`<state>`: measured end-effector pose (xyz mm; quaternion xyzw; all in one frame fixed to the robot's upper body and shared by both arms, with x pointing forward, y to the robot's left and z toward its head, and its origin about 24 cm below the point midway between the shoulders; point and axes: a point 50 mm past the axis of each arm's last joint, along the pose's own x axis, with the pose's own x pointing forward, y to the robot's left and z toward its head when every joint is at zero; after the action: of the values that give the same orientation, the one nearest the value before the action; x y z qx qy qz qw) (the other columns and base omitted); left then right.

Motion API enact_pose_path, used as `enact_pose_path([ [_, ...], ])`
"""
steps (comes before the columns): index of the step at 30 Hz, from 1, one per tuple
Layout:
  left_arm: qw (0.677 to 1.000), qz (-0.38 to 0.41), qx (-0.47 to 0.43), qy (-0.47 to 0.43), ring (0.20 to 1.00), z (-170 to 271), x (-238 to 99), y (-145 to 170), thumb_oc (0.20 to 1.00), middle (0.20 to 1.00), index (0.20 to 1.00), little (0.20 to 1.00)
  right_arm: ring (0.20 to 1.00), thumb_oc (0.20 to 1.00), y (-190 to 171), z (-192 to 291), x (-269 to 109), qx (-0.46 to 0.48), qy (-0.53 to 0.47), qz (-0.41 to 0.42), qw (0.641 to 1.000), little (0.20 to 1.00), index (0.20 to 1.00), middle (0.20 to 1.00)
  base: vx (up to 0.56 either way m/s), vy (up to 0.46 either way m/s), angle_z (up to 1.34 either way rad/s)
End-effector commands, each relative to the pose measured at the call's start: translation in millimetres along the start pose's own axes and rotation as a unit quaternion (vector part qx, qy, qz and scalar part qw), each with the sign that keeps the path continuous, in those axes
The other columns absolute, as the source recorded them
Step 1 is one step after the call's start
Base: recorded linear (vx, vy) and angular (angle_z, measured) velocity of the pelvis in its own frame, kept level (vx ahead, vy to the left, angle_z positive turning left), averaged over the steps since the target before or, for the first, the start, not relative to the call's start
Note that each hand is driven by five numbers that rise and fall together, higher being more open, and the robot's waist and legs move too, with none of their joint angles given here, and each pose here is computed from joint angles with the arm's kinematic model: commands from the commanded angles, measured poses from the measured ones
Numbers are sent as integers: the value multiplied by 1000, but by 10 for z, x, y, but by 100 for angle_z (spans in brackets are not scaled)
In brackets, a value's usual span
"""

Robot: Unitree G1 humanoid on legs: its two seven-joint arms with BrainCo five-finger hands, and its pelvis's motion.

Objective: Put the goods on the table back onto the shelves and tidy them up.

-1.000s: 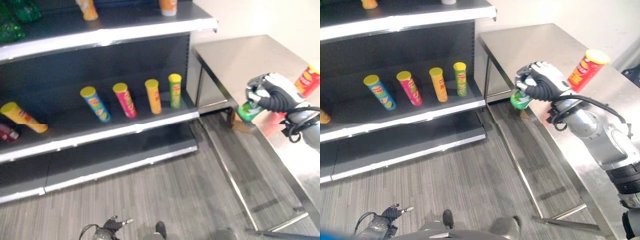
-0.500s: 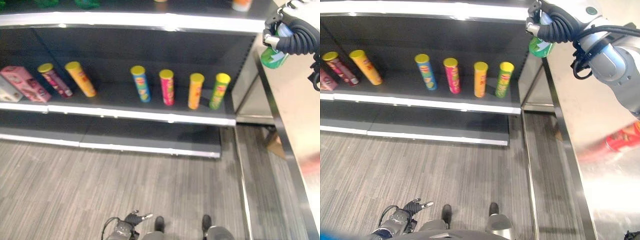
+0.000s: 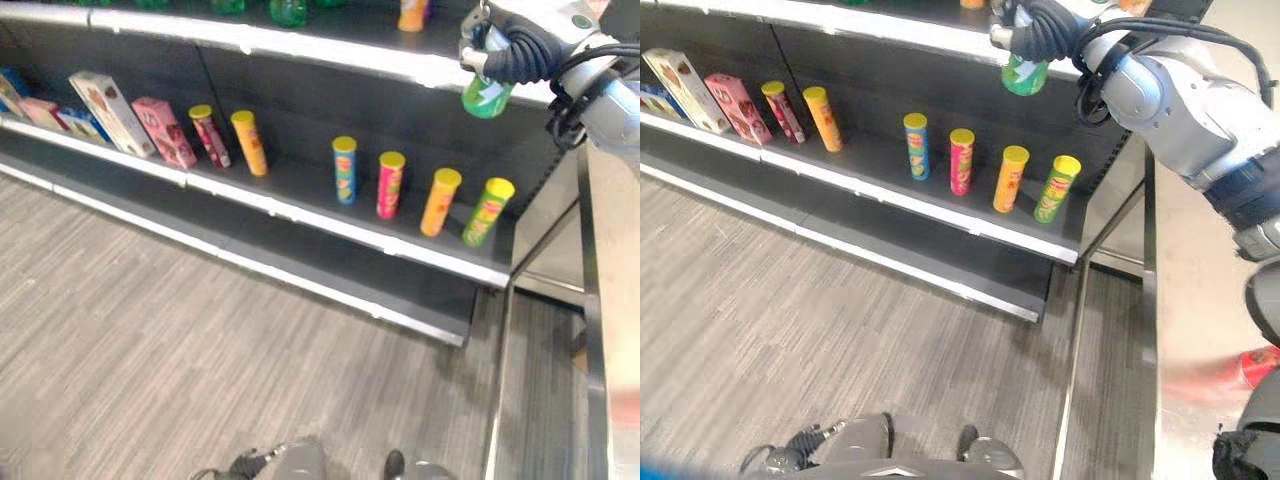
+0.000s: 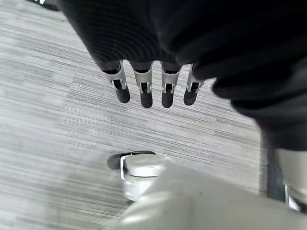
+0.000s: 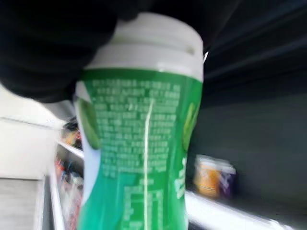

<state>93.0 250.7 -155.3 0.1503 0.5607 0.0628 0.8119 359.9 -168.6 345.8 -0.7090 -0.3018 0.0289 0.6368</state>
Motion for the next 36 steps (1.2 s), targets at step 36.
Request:
enact_pose_path([
  [36, 999, 17, 32, 8, 1000, -87, -8, 109, 1000, 1000, 1000, 1000, 200, 200, -646, -266, 66, -1, 67, -65, 996, 200, 200, 200, 136, 40, -3],
])
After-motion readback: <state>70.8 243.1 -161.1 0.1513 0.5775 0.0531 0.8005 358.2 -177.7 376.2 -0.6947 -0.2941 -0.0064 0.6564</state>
